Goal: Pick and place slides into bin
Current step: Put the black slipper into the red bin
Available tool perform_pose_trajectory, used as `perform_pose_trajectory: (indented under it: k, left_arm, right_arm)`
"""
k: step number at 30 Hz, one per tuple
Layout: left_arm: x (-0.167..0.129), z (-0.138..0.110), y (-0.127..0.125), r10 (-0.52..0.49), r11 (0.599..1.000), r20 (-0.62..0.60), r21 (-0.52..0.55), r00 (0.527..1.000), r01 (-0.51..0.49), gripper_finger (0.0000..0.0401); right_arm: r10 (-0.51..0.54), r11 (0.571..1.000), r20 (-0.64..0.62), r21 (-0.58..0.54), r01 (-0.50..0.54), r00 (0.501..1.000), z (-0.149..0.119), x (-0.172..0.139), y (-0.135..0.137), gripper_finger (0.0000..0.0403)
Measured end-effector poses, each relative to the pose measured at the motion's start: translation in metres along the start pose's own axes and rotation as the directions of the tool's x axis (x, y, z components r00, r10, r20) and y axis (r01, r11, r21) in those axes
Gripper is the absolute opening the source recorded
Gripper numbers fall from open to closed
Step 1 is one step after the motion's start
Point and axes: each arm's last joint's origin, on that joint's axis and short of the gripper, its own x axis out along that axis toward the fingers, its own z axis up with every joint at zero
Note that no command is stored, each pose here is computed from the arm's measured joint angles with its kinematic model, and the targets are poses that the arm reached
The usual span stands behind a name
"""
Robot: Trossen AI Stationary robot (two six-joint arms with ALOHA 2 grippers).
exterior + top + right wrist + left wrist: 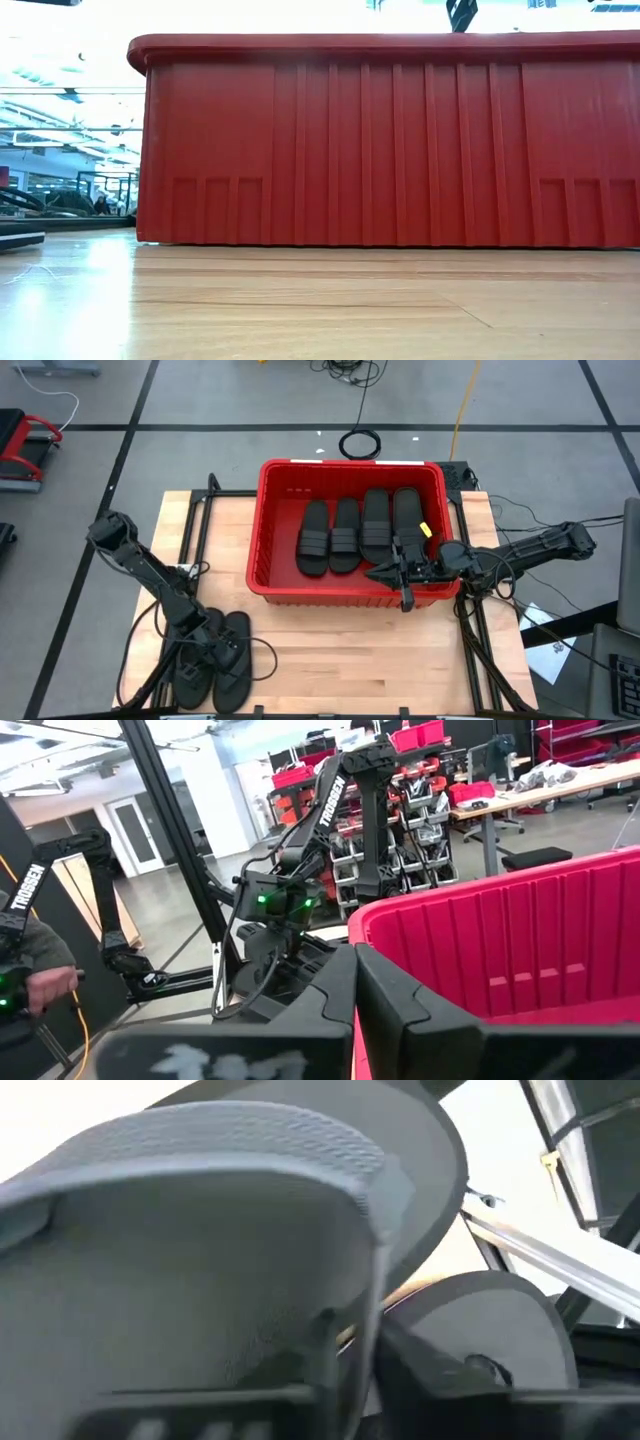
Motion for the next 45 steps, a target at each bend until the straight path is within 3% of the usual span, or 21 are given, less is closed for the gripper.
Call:
perform_pose_trajectory:
  k: [3, 8, 13, 18, 27, 39, 45]
  left_arm:
    - [-0.001, 0.000, 0.000, 0.000, 1.000, 0.004, 0.026, 1.000, 0.000, 0.0012]
    - [-0.013, 0.009, -0.012, 0.011, 0.989, 0.011, 0.147, 1.000, -0.013, 0.0004]
    - [-0.037, 0.022, -0.027, 0.144, 0.969, -0.075, 0.215, 0.987, -0.125, 0.0003]
    - [-0.061, 0.033, -0.040, 0.224, 0.955, -0.114, 0.221, 0.968, -0.195, 0.0002]
    - [-0.125, 0.040, -0.064, 0.337, 0.918, -0.053, 0.241, 0.940, -0.315, 0.0001]
    - [-0.230, 0.046, -0.092, 0.497, 0.826, 0.026, 0.292, 0.867, -0.482, 0.0000]
    - [-0.272, 0.050, -0.097, 0.587, 0.717, 0.184, 0.333, 0.788, -0.612, 0.0000]
  right_arm:
    - [-0.001, 1.000, -0.001, -0.009, 0.001, 1.000, 0.000, 0.000, 0.000, 0.0000]
    - [-0.002, 1.000, -0.001, -0.011, 0.002, 1.000, 0.000, 0.000, 0.000, 0.0000]
    - [-0.006, 1.000, -0.009, -0.027, 0.005, 1.000, -0.003, 0.000, -0.001, 0.0000]
    - [-0.009, 1.000, -0.010, -0.026, 0.009, 1.000, -0.011, -0.001, -0.004, 0.0000]
    - [-0.012, 0.999, -0.010, -0.035, 0.012, 1.000, -0.013, -0.002, -0.005, 0.0000]
    - [-0.051, 0.998, 0.008, -0.034, 0.052, 0.999, -0.010, -0.001, -0.013, 0.0000]
    - [-0.067, 0.997, 0.013, -0.034, 0.068, 0.998, -0.009, 0.000, -0.017, 0.0000]
